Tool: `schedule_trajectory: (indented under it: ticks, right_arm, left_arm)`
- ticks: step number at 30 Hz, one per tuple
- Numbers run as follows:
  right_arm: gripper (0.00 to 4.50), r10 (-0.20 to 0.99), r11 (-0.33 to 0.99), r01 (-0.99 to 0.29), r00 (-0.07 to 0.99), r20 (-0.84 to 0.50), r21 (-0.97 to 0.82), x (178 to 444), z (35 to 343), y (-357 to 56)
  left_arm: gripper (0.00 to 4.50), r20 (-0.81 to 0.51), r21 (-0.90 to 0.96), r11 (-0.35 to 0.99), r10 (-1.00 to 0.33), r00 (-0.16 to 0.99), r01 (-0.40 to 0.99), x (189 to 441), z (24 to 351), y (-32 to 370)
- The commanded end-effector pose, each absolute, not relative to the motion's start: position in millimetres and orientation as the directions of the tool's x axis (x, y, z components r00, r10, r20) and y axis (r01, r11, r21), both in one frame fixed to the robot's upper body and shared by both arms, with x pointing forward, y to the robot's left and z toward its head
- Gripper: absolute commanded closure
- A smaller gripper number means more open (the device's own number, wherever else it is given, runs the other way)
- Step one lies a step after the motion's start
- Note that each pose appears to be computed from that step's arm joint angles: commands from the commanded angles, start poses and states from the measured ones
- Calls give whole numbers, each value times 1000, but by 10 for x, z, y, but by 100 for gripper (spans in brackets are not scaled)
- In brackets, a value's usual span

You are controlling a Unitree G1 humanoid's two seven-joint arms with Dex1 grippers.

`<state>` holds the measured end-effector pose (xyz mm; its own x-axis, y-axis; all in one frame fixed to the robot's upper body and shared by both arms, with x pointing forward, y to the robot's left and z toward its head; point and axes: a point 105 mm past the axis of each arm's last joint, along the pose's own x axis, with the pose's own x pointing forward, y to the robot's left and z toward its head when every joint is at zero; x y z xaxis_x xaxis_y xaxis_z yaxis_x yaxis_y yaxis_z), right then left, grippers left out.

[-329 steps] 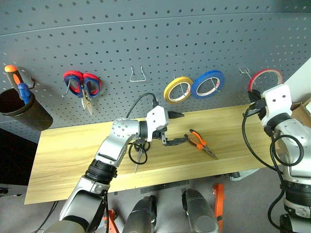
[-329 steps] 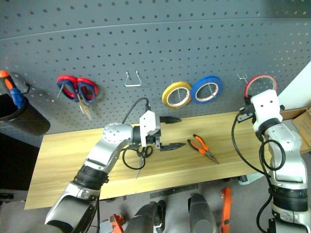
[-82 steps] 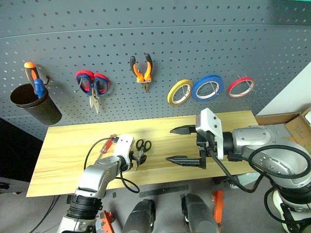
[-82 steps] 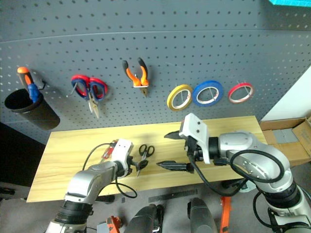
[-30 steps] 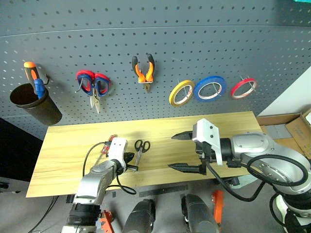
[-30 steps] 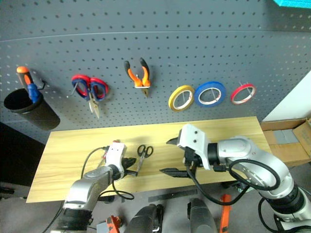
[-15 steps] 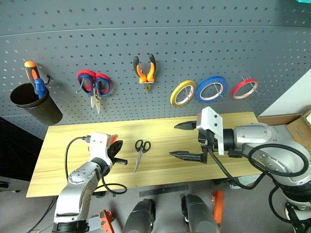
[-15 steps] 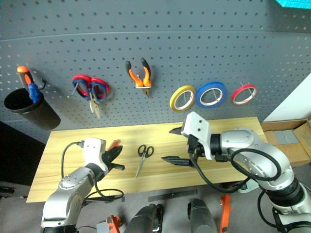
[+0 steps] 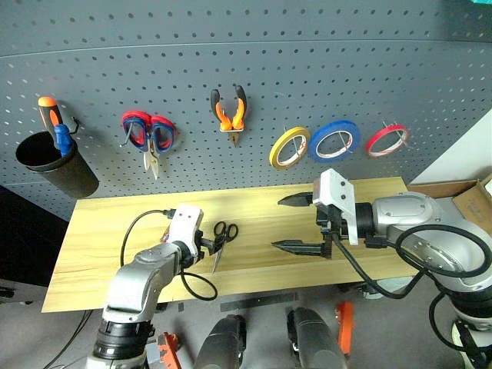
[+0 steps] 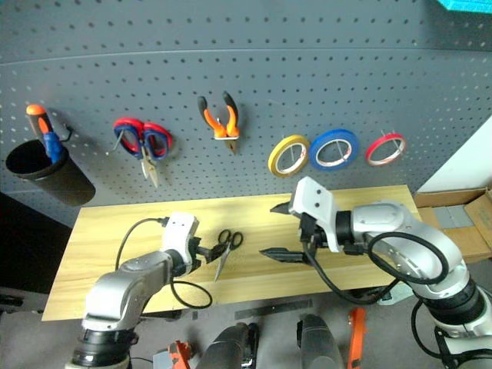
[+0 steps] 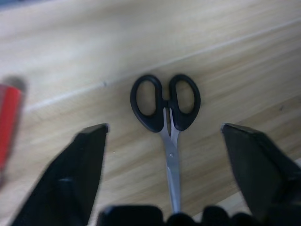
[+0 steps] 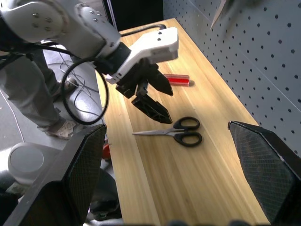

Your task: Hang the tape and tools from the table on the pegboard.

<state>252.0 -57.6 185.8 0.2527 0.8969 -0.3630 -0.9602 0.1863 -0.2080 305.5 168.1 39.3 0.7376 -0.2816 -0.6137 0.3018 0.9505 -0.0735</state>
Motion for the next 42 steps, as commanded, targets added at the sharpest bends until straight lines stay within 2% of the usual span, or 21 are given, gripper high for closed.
schedule_trajectory:
  ticks: [1,9,14,25,30,33,42]
  right_arm:
    - [0,905,157,-959,235,-353,-235,2439,1930,-543]
    - [0,922,127,-953,216,-322,-276,2418,1970,-467]
    - [0,911,79,-938,205,-358,-336,2402,1882,-439]
    - [0,906,79,-940,207,-370,-332,2386,1823,-424]
    - [0,905,78,-943,203,-374,-323,2378,1811,-425]
    - [0,906,77,-945,199,-375,-317,2375,1808,-426]
    - [0,903,81,-945,204,-377,-316,2379,1802,-438]
  left_arm:
    - [45,-644,-100,941,-309,700,323,3050,360,1617]
    - [45,-703,-137,940,-314,638,312,3037,174,1591]
    - [45,-721,-128,939,-310,620,320,3028,90,1580]
    - [45,-733,-124,939,-305,608,320,3080,-5,1569]
    - [45,-734,-114,924,-326,596,365,3102,-28,1488]
    - [102,-740,-106,914,-336,583,393,3079,-54,1451]
    - [403,-739,-120,928,-320,592,352,3060,-103,1535]
